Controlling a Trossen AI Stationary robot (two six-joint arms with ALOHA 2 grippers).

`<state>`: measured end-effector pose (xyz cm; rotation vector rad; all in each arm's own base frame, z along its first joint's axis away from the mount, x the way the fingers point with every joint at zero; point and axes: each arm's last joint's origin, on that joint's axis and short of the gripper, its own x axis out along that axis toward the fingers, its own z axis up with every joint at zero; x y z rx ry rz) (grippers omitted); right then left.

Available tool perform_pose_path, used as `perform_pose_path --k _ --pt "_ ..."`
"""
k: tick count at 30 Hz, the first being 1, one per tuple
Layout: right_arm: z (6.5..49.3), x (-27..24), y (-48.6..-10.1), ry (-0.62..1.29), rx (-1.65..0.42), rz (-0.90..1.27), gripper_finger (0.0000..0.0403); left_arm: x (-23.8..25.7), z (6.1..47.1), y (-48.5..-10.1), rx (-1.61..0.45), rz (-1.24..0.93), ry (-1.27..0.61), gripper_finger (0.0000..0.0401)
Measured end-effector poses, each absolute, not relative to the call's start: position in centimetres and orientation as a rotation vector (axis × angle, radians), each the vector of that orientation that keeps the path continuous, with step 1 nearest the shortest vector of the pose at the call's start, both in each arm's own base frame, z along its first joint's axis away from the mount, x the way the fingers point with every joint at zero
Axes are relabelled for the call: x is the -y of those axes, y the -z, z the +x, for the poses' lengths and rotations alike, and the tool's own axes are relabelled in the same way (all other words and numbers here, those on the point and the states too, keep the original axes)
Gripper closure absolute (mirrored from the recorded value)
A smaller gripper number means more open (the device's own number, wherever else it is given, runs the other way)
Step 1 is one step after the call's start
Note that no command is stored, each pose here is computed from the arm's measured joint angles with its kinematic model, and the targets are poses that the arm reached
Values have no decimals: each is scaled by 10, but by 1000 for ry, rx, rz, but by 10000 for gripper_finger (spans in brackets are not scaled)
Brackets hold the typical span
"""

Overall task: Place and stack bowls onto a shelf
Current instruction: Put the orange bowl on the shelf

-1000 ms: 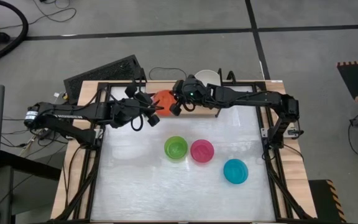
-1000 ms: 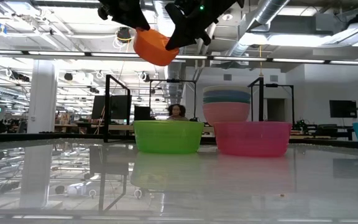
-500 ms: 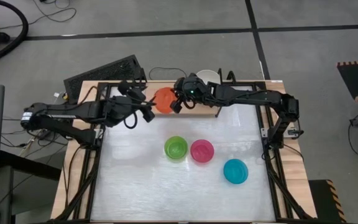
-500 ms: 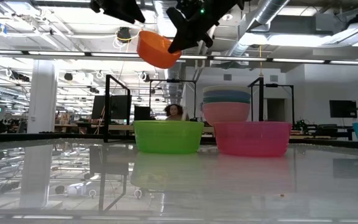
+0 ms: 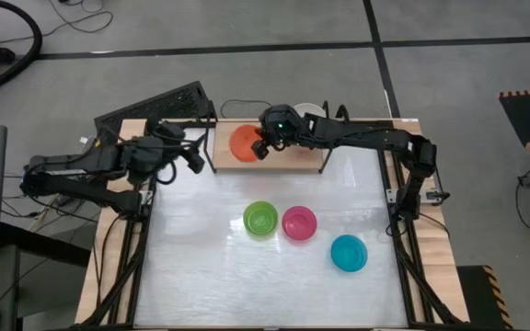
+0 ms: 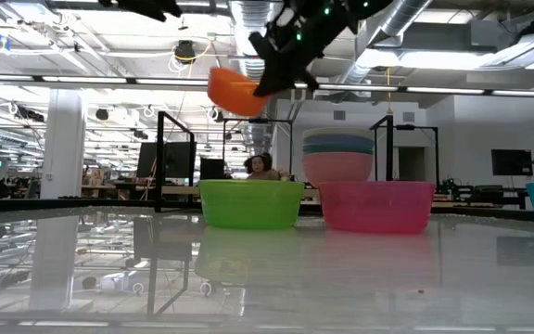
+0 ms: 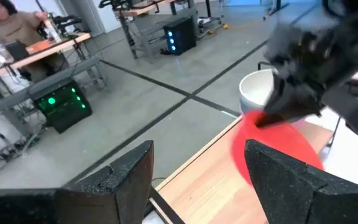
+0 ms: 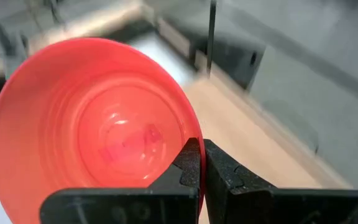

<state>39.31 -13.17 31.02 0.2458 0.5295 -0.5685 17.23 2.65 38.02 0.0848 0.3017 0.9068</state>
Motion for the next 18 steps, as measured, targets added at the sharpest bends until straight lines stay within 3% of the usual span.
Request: perform_pose_path --k 18 --pt "454 211 -288 565 -724 354 380 -26 126 -378 -281 -98 -992 163"
